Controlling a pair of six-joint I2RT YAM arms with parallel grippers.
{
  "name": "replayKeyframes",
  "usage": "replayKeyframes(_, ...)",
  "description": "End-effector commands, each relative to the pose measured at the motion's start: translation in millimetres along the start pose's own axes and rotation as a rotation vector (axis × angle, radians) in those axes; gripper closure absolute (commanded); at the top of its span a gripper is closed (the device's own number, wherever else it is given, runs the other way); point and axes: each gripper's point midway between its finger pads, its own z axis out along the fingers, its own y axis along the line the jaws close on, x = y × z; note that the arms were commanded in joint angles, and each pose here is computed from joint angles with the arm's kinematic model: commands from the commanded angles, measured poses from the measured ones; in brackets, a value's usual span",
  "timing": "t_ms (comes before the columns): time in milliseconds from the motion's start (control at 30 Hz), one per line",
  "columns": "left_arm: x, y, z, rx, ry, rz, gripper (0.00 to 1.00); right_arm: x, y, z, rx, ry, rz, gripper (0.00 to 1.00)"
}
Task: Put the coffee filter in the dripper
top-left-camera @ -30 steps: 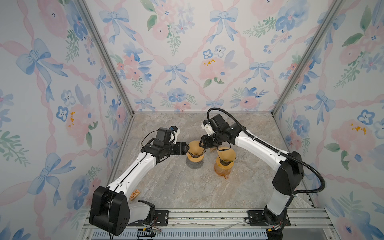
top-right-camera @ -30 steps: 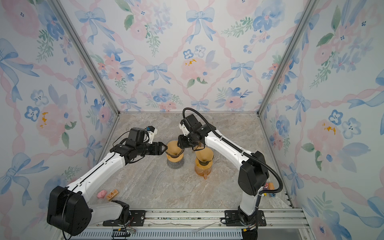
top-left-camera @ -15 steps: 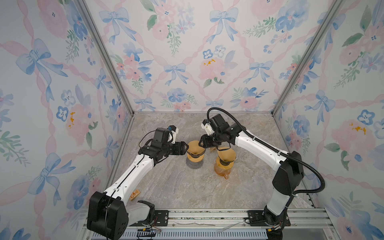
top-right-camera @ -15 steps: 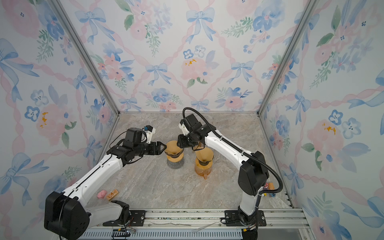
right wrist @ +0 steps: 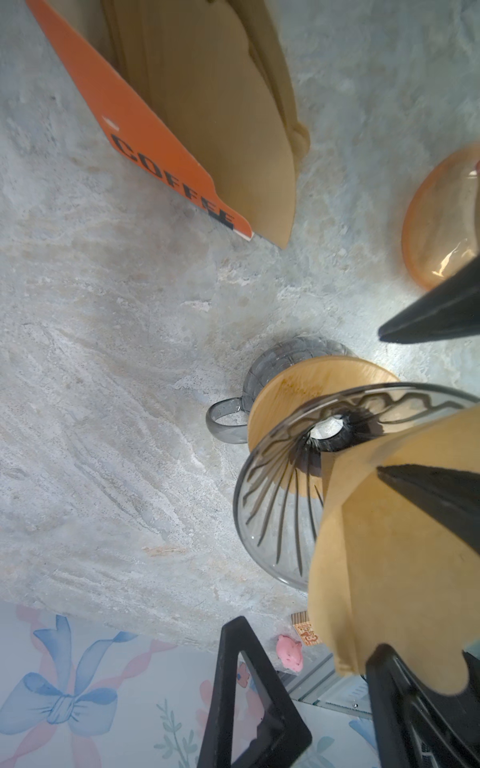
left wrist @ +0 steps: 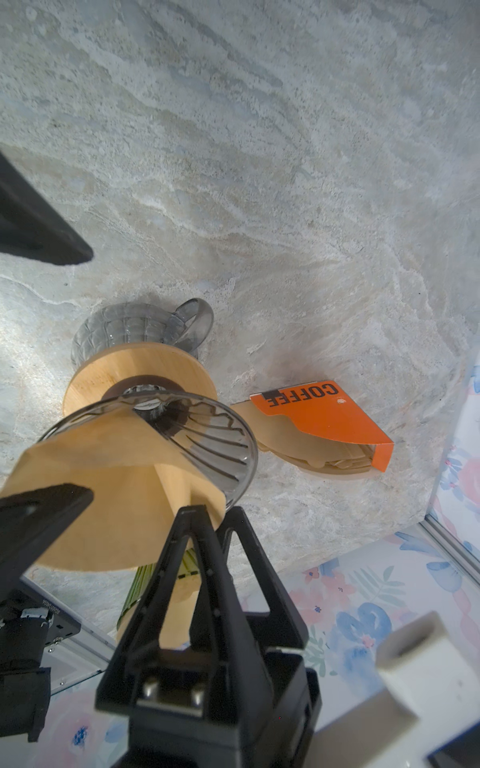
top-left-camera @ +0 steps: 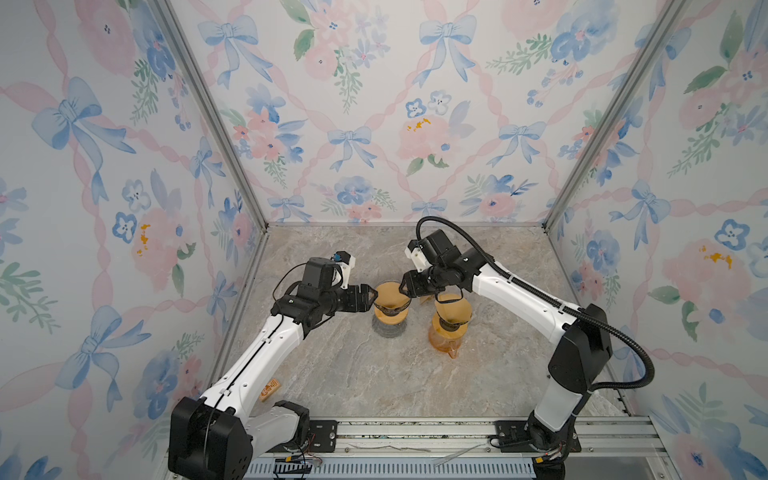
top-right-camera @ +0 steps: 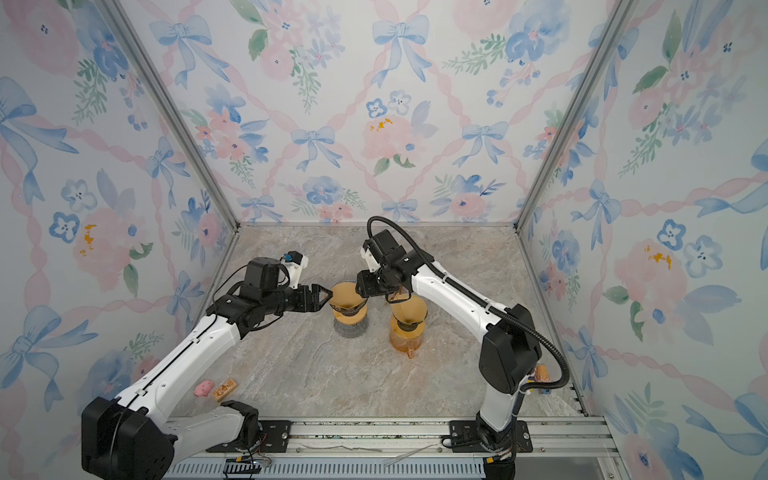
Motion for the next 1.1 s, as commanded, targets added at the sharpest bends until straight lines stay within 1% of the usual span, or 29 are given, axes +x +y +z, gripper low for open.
replayKeyframes(0, 15, 8, 6, -0.006, 0.045, -0.021, 0.15, -4, -2, -17, 0.050, -0.056, -0.044, 0.50)
replayKeyframes(100, 17, 12, 12, -0.017, 0.063, -0.029, 0.15, -5, -2, -24, 0.099, -0.081, -0.078, 0.51)
replayKeyframes(200, 15, 11, 16, -0.014, 0.070, -0.033, 0.15, -8, 2, -33, 0.119, -0.107, -0.106, 0.52)
replayKeyframes(267, 9, 8, 14, -0.005, 0.060, -0.031, 0.15, -10, 9, -38, 0.122, -0.125, -0.136, 0.55)
replayKeyframes(367, 1, -2, 8, 0.029, 0.039, -0.022, 0.15, -9, 25, -41, 0.089, -0.120, -0.184, 0.60)
replayKeyframes(500, -6, -13, -3, 0.069, 0.009, -0.009, 0.15, -2, 41, -31, 0.083, -0.065, -0.225, 0.60)
replayKeyframes(600, -6, -17, -13, 0.082, -0.018, 0.007, 0.14, 4, 46, -15, 0.090, -0.015, -0.242, 0.57)
replayKeyframes(867, 7, -22, -38, 0.108, -0.074, 0.048, 0.15, 6, 41, 14, 0.128, 0.051, -0.241, 0.54)
replayKeyframes(1067, 13, -21, -41, 0.105, -0.081, 0.038, 0.16, 10, 36, 25, 0.159, 0.077, -0.243, 0.51)
